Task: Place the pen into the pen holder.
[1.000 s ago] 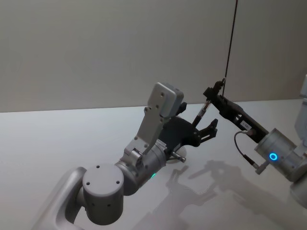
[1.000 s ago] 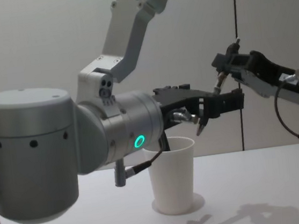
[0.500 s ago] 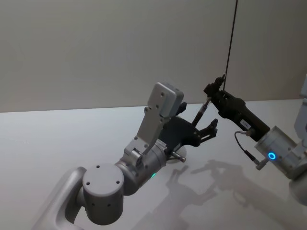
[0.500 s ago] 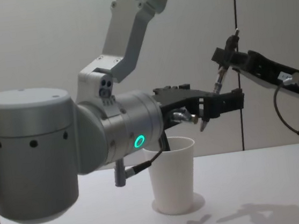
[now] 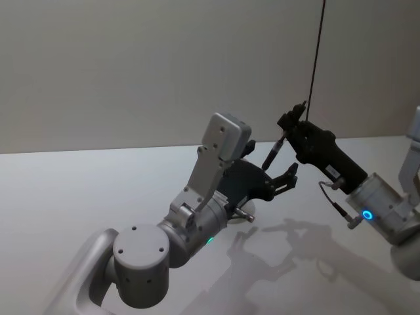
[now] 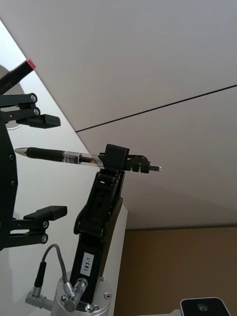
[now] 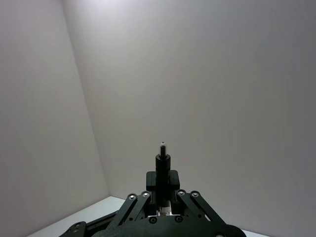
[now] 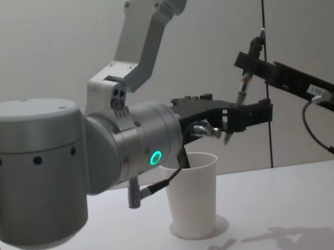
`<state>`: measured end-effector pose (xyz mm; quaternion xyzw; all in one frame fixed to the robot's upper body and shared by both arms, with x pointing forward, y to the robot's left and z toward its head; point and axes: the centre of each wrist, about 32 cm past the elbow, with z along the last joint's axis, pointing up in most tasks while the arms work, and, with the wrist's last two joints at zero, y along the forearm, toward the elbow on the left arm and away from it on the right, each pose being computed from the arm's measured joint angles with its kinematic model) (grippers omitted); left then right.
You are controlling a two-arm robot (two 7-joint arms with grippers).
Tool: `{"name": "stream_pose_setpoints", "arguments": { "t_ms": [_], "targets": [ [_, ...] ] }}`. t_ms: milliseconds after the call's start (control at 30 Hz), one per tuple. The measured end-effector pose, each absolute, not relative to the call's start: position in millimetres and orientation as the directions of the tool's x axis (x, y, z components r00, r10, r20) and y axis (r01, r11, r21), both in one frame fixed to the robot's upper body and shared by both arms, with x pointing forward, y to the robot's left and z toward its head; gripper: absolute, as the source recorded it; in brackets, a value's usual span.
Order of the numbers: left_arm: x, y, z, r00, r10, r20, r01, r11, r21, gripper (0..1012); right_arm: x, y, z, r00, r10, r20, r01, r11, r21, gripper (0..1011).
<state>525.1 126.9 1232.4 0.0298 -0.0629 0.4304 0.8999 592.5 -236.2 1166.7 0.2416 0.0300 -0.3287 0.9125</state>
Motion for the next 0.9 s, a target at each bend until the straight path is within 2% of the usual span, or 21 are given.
{"name": "stream_pose_setpoints", "arguments": {
  "t_ms": [500,900],
  "targets": [
    [525.1,126.9,1232.5,0.622,0.771,0.139,-0.778,0.628,-0.001,1000,603.7,-233.7,1155.8,0.790,-0.597,-0.140,0.589,0.674,0.445,137],
    [525.1,127.0,1232.4,0.621,0.771,0.139,-0.779,0.628,-0.001,1000,612.2,-233.1,1151.2,0.793,-0.585,-0.171,0.588,0.660,0.467,137]
  ]
}}
